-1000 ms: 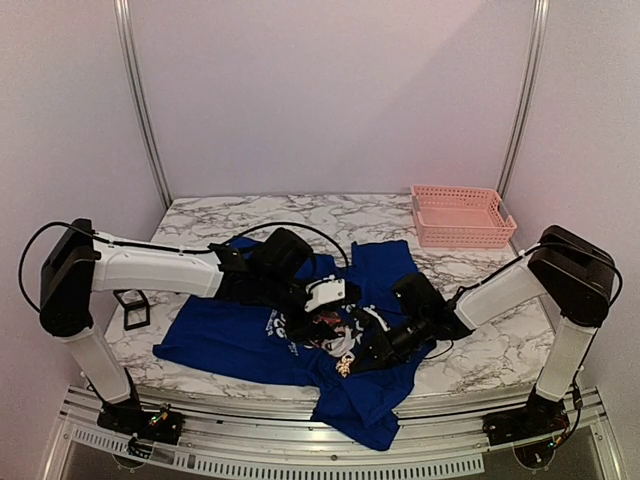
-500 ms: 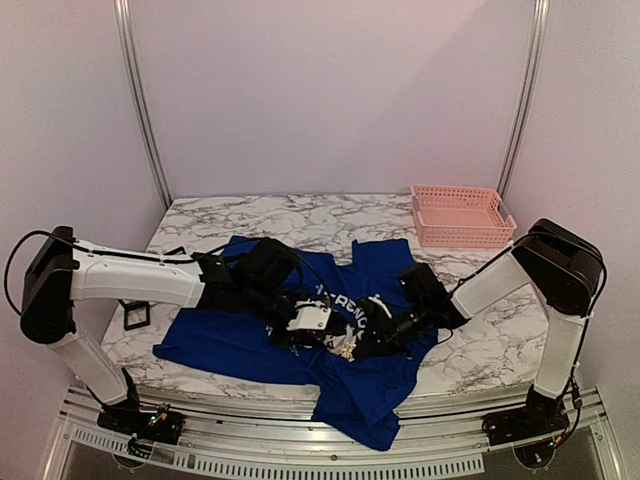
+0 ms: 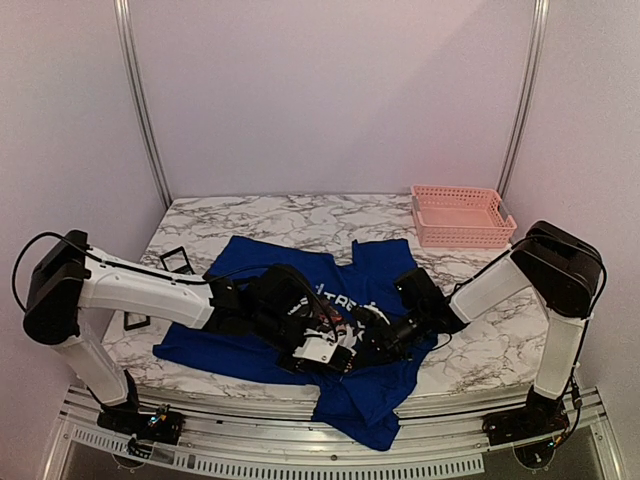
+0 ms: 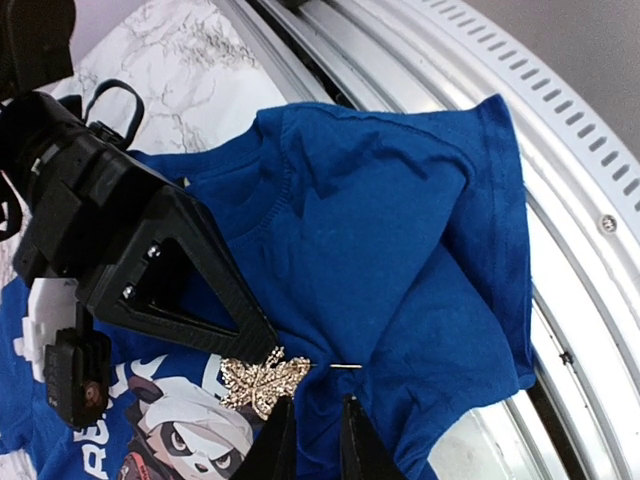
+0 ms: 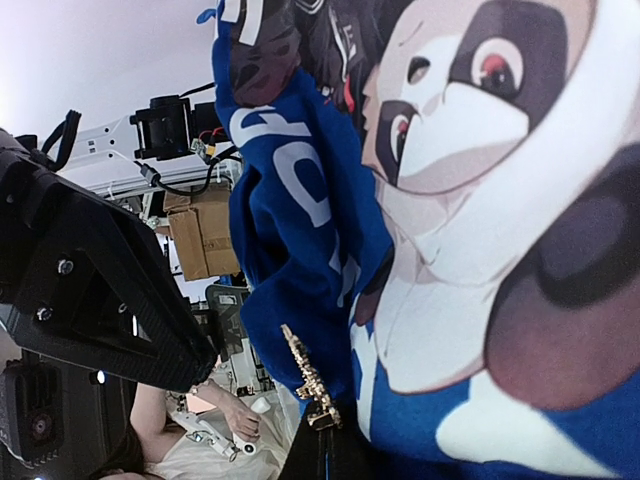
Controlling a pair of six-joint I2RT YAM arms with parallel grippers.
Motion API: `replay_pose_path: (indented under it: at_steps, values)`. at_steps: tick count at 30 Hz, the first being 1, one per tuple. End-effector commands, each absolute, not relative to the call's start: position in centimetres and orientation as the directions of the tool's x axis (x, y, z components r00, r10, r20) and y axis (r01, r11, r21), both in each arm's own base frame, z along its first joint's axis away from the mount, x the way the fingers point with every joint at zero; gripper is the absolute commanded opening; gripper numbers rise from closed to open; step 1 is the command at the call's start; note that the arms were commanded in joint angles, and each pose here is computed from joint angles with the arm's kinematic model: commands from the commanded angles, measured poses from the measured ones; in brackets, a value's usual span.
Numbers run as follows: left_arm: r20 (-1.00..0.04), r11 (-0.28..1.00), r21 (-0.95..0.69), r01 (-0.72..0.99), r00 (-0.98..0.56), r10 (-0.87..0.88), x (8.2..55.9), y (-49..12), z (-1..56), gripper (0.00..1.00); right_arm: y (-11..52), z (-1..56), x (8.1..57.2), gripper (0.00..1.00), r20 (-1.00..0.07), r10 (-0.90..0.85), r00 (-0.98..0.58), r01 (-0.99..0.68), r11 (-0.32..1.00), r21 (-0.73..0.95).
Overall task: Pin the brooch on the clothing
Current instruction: Cross the brooch on the flattened clothing, then pass from the right arm to the left
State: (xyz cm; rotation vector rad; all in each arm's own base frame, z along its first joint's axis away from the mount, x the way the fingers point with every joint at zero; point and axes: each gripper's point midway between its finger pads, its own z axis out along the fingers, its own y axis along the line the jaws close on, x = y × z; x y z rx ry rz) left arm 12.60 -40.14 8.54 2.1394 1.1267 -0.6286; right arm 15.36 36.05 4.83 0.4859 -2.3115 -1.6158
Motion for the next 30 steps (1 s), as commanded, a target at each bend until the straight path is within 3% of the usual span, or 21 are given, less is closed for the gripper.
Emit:
replay_pose_path:
  at_steps: [1, 7, 10, 13, 30]
  values:
    - [-0.653, -0.445, 0.296, 0.845, 0.519, 0.551, 12.3, -40.5, 7.1, 0.17, 35.8, 5.0, 14.7, 0.0, 0.04, -0.438, -0.898, -0.109, 0.31, 0.944]
    - [-0.635, -0.516, 0.384, 0.765, 0.625, 0.454, 11.2, -39.8, 6.5, 0.22, 35.7, 5.1, 14.6, 0.0, 0.035, -0.436, -0.899, -0.113, 0.309, 0.944]
    - [-0.626, -0.49, 0.484, 0.725, 0.679, 0.385, 11.6, -40.9, 7.4, 0.24, 35.7, 5.1, 14.6, 0.0, 0.035, -0.435, -0.9, -0.112, 0.308, 0.945]
    - [-0.635, -0.458, 0.486, 0.744, 0.661, 0.4, 12.2, -41.9, 7.7, 0.23, 35.7, 5.1, 14.7, 0.0, 0.033, -0.433, -0.901, -0.114, 0.309, 0.944]
    - [-0.534, -0.575, 0.528, 0.625, 0.77, 0.347, 11.7, -41.3, 5.1, 0.13, 35.8, 5.2, 14.8, 0.0, 0.027, -0.433, -0.901, -0.119, 0.306, 0.945]
